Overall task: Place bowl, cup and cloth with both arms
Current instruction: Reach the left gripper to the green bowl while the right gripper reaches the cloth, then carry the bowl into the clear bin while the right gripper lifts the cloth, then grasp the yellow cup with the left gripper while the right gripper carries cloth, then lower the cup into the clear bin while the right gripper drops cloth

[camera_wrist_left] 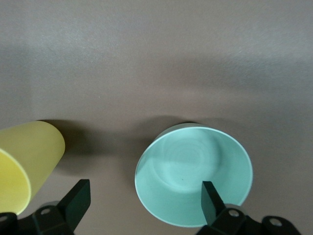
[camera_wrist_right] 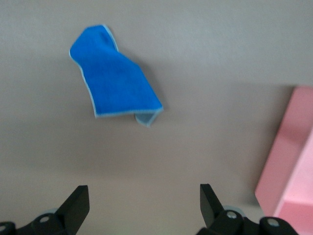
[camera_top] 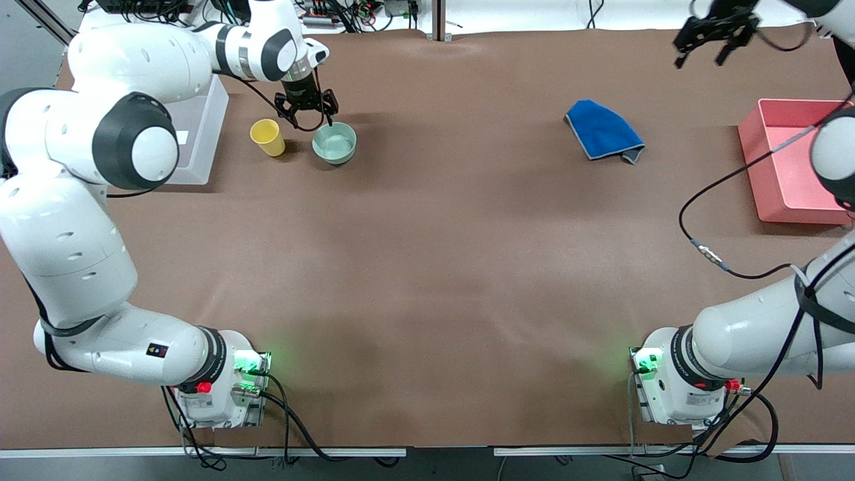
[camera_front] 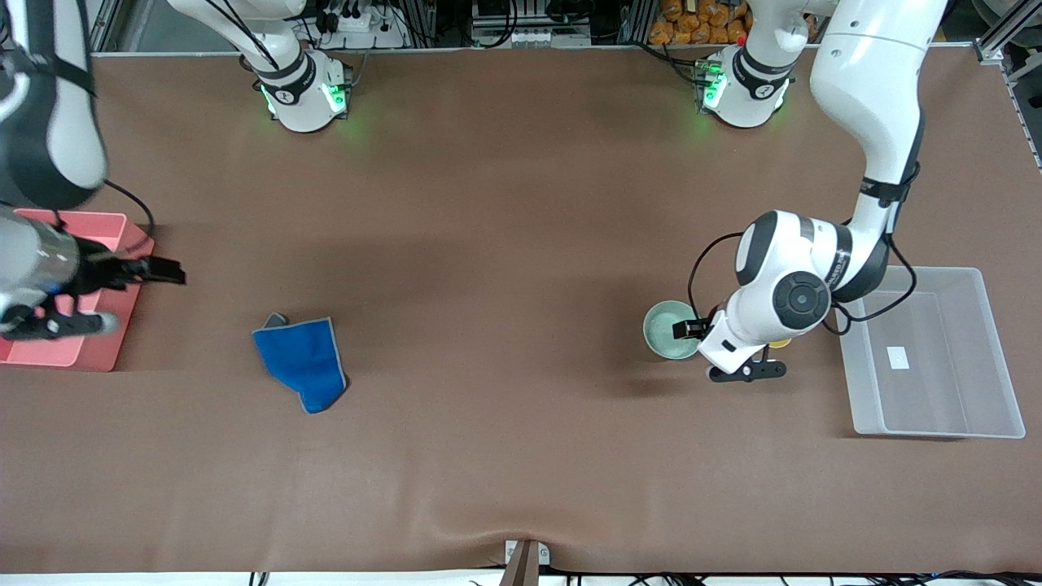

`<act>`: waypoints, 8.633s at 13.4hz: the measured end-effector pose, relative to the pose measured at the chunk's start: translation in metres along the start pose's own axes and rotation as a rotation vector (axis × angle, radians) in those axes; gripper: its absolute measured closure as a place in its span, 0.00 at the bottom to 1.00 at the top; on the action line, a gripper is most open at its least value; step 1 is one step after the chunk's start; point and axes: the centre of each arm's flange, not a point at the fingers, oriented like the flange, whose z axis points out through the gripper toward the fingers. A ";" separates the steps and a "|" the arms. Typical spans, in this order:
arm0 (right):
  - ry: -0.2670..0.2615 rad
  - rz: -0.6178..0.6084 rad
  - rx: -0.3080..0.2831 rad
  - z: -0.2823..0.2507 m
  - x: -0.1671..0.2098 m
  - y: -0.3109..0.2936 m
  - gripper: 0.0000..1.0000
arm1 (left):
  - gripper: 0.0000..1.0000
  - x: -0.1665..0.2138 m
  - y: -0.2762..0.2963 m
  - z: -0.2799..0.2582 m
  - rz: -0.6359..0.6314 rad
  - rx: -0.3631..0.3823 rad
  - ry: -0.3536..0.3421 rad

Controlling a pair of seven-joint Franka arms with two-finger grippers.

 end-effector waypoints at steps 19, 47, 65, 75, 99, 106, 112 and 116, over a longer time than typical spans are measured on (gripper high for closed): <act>0.140 -0.366 -0.069 0.212 0.100 -0.024 0.00 | 0.96 0.003 0.004 0.020 -0.032 0.026 0.028; 0.140 -0.150 0.192 0.258 0.077 -0.020 0.98 | 0.97 0.034 -0.441 -0.026 -0.031 -0.034 0.077; 0.074 -0.201 0.281 0.114 0.036 -0.009 0.98 | 0.00 0.047 -0.341 -0.140 0.116 0.009 0.148; -0.134 -0.134 0.130 -0.032 -0.079 0.116 0.98 | 0.04 0.042 -0.153 -0.077 0.031 0.037 -0.029; -0.241 -0.058 -0.180 0.124 -0.093 0.354 0.98 | 0.96 0.043 -0.204 -0.089 -0.048 0.088 0.066; -0.314 -0.037 -0.042 0.165 -0.111 0.356 0.98 | 0.96 0.065 -0.355 -0.143 -0.027 0.078 0.130; -0.310 -0.050 -0.021 0.186 -0.111 0.362 0.98 | 0.96 0.105 -0.400 -0.079 -0.011 0.063 0.167; -0.283 -0.070 -0.025 0.204 -0.110 0.373 0.98 | 0.96 0.113 -0.396 -0.040 -0.018 0.023 0.142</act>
